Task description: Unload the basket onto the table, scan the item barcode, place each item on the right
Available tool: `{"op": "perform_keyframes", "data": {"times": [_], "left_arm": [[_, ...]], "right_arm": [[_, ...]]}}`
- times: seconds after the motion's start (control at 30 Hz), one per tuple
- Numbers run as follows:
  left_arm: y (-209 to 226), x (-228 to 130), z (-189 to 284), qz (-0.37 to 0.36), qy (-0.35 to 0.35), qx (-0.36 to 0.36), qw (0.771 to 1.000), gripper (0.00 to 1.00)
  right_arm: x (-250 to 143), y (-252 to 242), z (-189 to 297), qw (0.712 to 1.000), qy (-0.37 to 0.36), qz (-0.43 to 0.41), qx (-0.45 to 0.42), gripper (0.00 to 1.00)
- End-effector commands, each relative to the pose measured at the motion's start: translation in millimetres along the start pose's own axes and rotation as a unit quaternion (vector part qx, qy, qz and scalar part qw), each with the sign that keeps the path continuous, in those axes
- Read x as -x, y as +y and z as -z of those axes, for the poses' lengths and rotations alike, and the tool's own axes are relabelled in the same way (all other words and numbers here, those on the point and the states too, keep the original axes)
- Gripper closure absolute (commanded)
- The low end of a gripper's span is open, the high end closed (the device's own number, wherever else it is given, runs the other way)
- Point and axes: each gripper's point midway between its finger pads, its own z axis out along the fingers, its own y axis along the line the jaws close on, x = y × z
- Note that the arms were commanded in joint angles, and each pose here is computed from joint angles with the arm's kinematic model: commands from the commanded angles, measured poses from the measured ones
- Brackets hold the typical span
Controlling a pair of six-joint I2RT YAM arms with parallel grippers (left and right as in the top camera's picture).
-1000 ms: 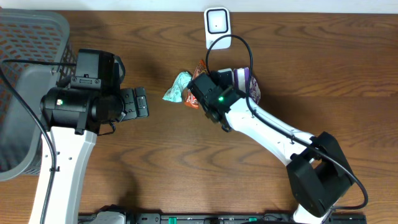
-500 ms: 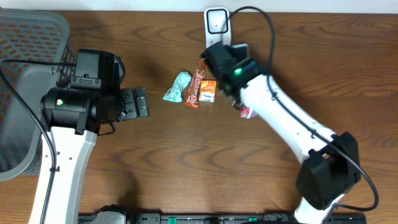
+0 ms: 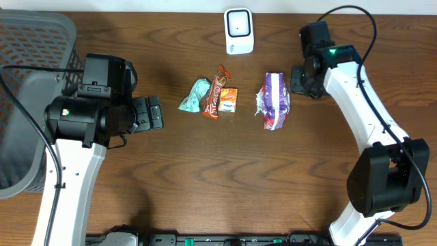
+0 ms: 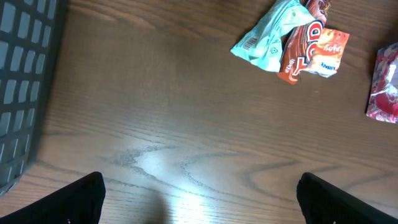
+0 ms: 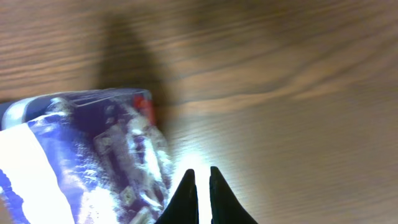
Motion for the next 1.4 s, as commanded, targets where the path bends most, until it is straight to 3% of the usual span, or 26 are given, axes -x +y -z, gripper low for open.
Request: {"op": "perform_keyframes", "data": {"times": [0.0,0.43,0.7,0.87,1.37], "left_arm": [[2.7,1.4,0.4,0.005,-0.001,0.005,1.000,0.02],[2.7,1.4,0.4,0.005,-0.001,0.005,1.000,0.02],[2.7,1.4,0.4,0.005,-0.001,0.005,1.000,0.02],[2.7,1.4,0.4,0.005,-0.001,0.005,1.000,0.02],[2.7,1.4,0.4,0.005,-0.001,0.005,1.000,0.02]], "right_arm": [[-26.9,32.2,-13.3,0.994,0.051,0.024,0.098,0.96],[-67.3,84.3,-25.7,0.980,0.082,0.073,0.164,0.99],[-81.8,128.2,-18.8,0.972,0.067,0.127,0.187,0.79],[-80.9,127.1,-21.4,0.977,0.054,0.127,0.159,0.72],[-85.2,135.3,-20.2,0.977,0.050,0.134,0.155,0.62]]}}
